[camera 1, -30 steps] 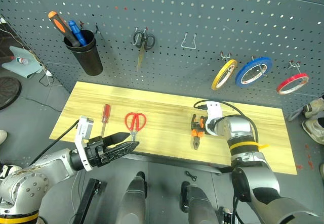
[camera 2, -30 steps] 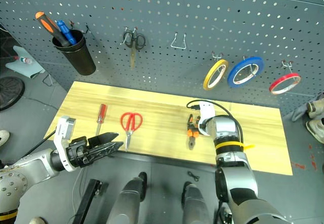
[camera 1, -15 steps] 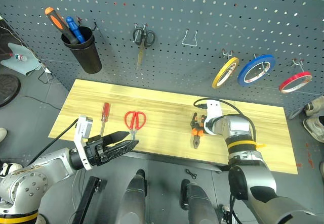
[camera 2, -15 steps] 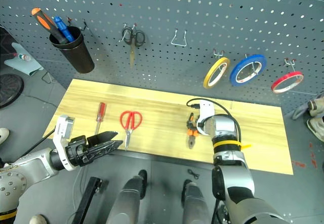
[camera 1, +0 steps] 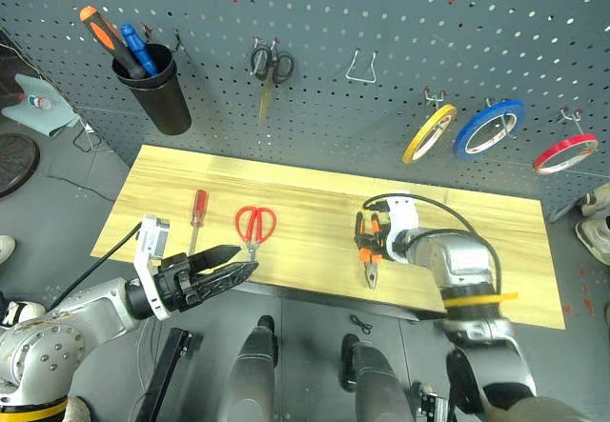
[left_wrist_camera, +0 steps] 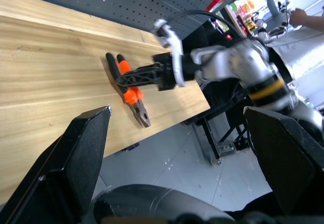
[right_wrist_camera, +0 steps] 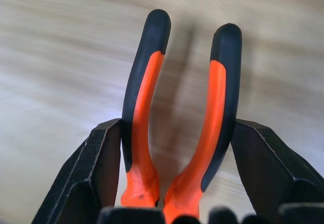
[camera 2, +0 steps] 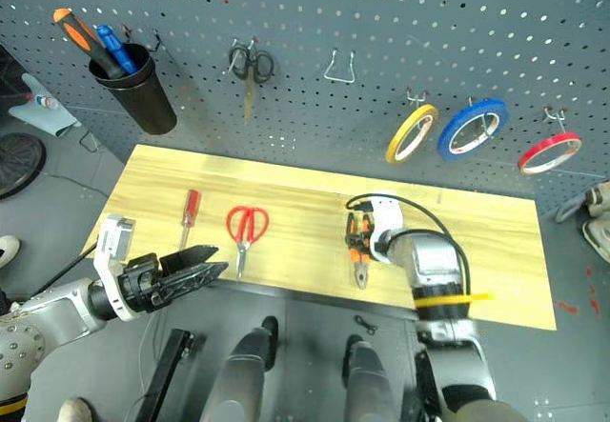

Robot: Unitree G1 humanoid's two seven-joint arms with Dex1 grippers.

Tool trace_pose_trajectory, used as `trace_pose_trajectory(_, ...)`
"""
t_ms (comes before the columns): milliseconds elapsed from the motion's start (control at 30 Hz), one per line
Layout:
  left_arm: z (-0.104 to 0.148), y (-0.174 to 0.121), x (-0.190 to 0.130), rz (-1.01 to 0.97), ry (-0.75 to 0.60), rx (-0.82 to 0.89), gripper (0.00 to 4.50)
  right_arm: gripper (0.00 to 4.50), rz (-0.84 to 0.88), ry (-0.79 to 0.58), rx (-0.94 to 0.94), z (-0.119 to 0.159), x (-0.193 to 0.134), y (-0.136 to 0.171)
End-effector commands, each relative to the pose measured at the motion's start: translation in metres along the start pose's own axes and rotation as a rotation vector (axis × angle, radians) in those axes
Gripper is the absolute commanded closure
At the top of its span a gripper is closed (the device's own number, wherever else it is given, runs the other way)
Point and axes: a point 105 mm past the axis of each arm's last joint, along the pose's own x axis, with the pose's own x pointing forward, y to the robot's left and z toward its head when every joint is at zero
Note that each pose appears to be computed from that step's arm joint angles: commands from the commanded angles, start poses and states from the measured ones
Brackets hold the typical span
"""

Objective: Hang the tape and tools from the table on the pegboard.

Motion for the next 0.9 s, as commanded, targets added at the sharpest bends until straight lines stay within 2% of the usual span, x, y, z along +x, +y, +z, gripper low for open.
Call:
trace_pose_trajectory(33, 0.026, -0.016, 0.002, -0.057, -0.096, 0.037, 0.0, 1.55, 0.138, -0.529, -0.261, 0.108, -0.068, 0.059)
trace_pose_trajectory(133, 0.047, -0.022, 0.004, -0.077, -0.18, 0.055, 0.0, 1.55, 0.163, -0.807, -0.325, 0.153, -0.109, 0.086)
trace_pose_trajectory(233, 0.078, -0.025, 0.007, -0.102, -0.313, 0.065, 0.0, 1.55, 0.145, -1.07, -0.394, 0.197, -0.145, 0.104)
trace_pose_trajectory(333, 0.109, -0.035, 0.012, -0.141, -0.42, 0.096, 0.0, 1.55, 0.064, -1.229, -0.441, 0.231, -0.163, 0.104)
trace_pose_trajectory(433, 0.152, -0.045, 0.013, -0.172, -0.597, 0.125, 0.0, 1.55, -0.038, -1.361, -0.463, 0.261, -0.175, 0.097)
trace_pose_trajectory(567, 0.166, -0.051, 0.021, -0.189, -0.665, 0.134, 0.0, 1.55, -0.123, -1.429, -0.47, 0.274, -0.173, 0.086)
trace_pose_trajectory(900, 0.161, -0.049, 0.028, -0.173, -0.66, 0.141, 0.0, 1.55, -0.218, -1.407, -0.488, 0.275, -0.143, 0.064)
